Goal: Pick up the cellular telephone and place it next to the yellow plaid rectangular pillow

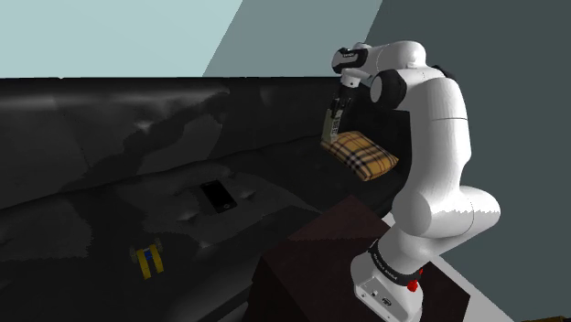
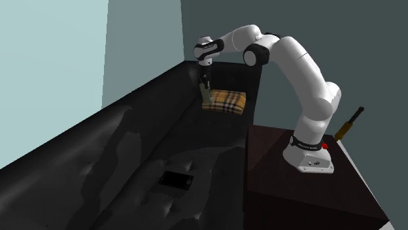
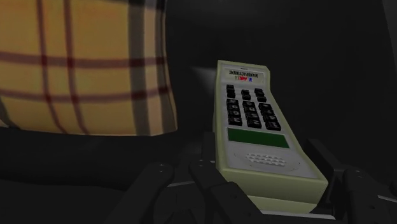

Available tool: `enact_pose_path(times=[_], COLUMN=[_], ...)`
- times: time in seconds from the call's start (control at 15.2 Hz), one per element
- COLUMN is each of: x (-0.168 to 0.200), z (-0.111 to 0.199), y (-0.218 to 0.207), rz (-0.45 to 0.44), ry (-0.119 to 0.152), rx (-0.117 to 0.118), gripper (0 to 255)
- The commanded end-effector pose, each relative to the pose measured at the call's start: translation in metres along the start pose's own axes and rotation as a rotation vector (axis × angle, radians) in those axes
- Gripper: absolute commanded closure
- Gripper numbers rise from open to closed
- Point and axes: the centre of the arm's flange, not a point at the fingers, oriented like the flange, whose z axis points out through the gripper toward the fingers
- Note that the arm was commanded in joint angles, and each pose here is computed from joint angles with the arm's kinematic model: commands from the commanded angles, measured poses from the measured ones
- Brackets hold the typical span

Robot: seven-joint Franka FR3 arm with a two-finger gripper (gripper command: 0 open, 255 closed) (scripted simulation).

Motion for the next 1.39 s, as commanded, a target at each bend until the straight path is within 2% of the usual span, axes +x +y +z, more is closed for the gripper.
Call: enact_pose_path(times=[0.0, 1.32], x=[0.001, 0.010], z=[0.010, 0.115], y=[-0.001, 0.002], rz=[0.000, 0.000], ry=[0.001, 0.001], rx=[-0.001, -0.001], gripper=[255, 255])
